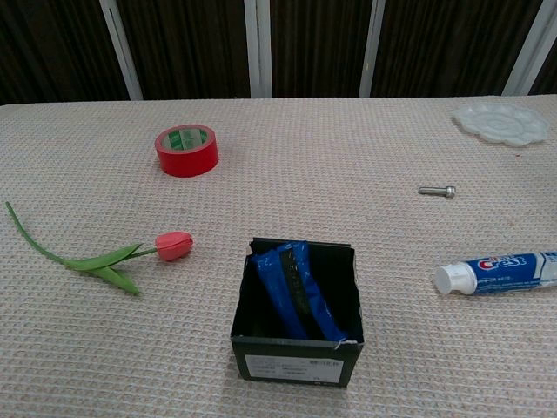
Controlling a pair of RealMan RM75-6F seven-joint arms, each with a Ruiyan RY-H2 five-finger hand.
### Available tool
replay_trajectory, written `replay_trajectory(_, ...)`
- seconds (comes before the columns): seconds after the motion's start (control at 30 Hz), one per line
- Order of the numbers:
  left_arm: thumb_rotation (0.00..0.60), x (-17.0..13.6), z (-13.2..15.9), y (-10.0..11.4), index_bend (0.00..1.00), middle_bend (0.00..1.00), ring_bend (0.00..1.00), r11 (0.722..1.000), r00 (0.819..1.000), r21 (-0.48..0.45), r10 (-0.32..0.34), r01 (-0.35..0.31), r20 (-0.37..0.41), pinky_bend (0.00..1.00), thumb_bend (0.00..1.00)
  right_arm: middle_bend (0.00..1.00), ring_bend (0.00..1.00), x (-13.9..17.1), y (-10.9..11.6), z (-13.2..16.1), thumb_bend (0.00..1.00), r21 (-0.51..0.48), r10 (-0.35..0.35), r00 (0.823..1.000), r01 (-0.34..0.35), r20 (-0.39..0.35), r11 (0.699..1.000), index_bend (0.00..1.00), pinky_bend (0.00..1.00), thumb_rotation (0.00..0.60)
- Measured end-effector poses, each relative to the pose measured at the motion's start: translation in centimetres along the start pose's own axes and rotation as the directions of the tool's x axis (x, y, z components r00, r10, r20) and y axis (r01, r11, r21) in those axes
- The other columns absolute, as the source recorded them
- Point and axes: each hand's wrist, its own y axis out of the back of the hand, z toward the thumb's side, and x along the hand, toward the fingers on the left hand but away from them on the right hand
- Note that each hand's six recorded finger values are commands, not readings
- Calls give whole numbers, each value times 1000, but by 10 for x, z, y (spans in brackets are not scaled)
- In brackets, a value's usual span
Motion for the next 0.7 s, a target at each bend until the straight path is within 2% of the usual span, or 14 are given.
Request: replay_trajectory(0.7,600,-3,9,-4,155,0,0,1000,1000,22,1,-1,20,0,242,32,61,-3,-8,-1,130,-32,49,999,-50,-8,998,71,54,600)
